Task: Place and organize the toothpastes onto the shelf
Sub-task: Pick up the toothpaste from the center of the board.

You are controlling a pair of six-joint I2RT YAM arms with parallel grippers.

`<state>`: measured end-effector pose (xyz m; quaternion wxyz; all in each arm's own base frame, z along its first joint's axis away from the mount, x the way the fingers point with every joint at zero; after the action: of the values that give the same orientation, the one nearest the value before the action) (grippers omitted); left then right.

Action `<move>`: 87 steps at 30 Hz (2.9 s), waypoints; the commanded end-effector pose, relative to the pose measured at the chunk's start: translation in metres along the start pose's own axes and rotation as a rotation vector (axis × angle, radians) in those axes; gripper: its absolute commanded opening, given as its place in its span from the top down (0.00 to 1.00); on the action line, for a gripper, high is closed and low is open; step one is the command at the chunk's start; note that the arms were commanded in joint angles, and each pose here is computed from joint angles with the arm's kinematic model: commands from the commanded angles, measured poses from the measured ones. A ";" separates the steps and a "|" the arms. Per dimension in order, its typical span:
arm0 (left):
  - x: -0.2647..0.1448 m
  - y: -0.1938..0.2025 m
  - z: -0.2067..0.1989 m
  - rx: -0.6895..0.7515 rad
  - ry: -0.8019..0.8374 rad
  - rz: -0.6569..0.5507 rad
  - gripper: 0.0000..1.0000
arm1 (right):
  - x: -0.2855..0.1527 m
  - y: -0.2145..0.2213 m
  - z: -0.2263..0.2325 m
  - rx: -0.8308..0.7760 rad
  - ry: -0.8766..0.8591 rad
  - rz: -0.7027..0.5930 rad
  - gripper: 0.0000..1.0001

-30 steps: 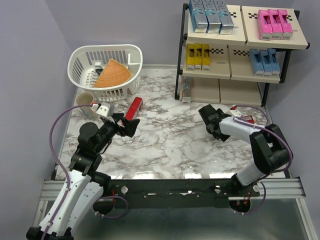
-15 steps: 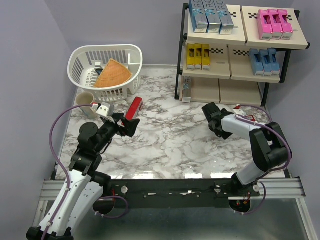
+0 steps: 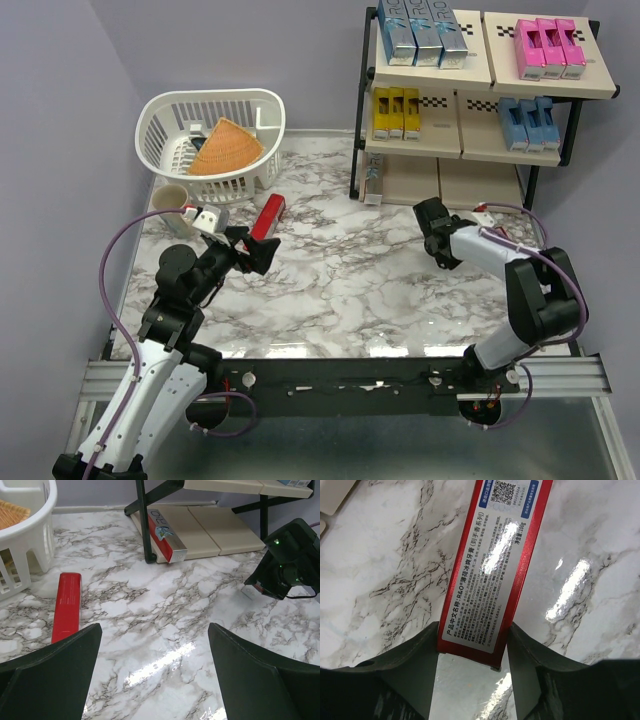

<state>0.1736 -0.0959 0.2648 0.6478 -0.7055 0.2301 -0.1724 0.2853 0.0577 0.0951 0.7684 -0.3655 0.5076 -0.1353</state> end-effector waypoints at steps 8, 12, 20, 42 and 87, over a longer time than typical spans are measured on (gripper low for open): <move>0.003 0.001 -0.004 -0.024 0.051 -0.008 0.01 | -0.055 0.015 -0.004 -0.234 -0.459 0.241 0.49; 0.005 0.004 -0.009 -0.085 0.087 -0.008 0.01 | -0.083 0.026 -0.011 -0.259 -0.734 0.368 0.56; 0.015 0.008 -0.024 -0.334 0.198 -0.100 0.01 | -0.148 0.030 -0.027 -0.240 -1.336 0.588 0.59; 0.076 0.024 -0.073 -0.608 0.295 -0.424 0.01 | -0.226 0.000 -0.034 -0.133 -1.912 0.750 0.56; 0.083 -0.014 -0.084 -0.728 0.397 -0.631 0.30 | -0.209 0.024 -0.022 -0.114 -1.721 0.977 0.37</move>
<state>0.2166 -0.2302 0.2220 0.3023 -0.8786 0.2645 -0.2581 0.1662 0.1828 0.2153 0.8340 -0.1223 -0.1240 0.5235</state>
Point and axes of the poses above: each gripper's point midway between its finger pads, its own x axis out along the fingers, its own z axis along the line the jaws close on, y = z × x, the point moved 8 cm from there along -x, back along the fingers, and after that the axes turned 11 degrees about x, right-handed, at the moved point
